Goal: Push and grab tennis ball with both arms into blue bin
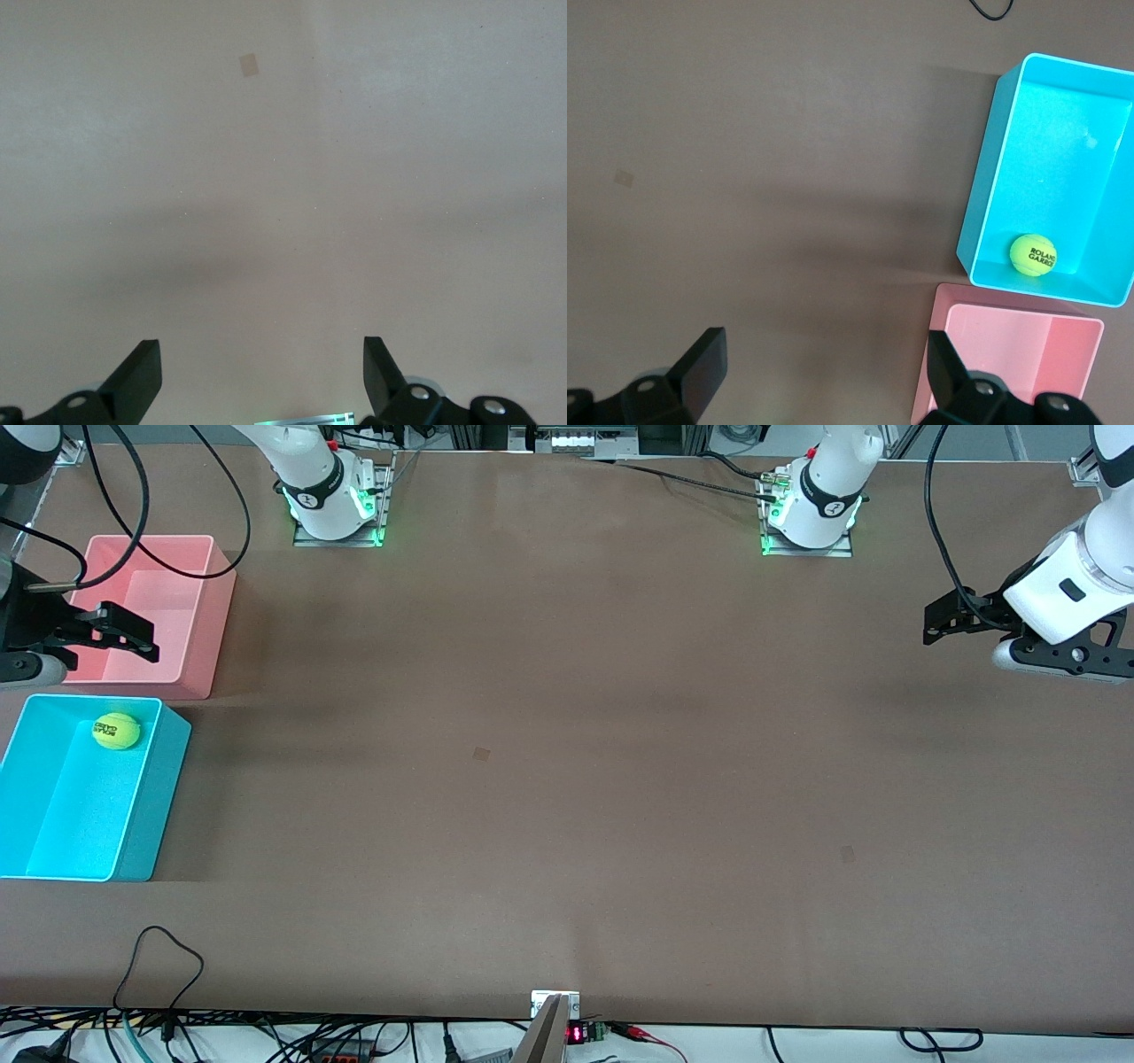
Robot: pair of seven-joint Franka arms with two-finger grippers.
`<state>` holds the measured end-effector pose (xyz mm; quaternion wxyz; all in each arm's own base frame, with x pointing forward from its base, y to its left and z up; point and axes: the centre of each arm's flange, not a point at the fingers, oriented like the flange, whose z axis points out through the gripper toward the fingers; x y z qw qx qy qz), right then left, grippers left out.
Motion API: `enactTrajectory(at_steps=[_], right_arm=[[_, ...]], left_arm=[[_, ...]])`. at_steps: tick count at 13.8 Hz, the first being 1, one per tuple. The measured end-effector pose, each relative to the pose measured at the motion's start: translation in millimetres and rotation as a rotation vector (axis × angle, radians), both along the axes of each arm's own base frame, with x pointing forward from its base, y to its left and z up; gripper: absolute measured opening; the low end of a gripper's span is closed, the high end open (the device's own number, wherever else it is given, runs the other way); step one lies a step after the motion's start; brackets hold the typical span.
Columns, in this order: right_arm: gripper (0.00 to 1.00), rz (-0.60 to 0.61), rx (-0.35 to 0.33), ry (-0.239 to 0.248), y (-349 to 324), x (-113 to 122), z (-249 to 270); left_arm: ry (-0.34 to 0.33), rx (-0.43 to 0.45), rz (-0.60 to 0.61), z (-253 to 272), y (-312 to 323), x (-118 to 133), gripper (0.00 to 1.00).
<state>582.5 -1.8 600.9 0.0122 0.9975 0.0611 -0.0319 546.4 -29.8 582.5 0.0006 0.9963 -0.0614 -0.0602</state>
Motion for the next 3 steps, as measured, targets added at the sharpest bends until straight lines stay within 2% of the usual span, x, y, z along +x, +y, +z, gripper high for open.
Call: enactTrajectory(at_steps=[3], right_arm=[[1.0,-0.018,0.002,-0.003,-10.1,-0.7,1.7]], left_arm=[[0.01,0.001,-0.003,-0.6,-1.6,-1.3,1.0]])
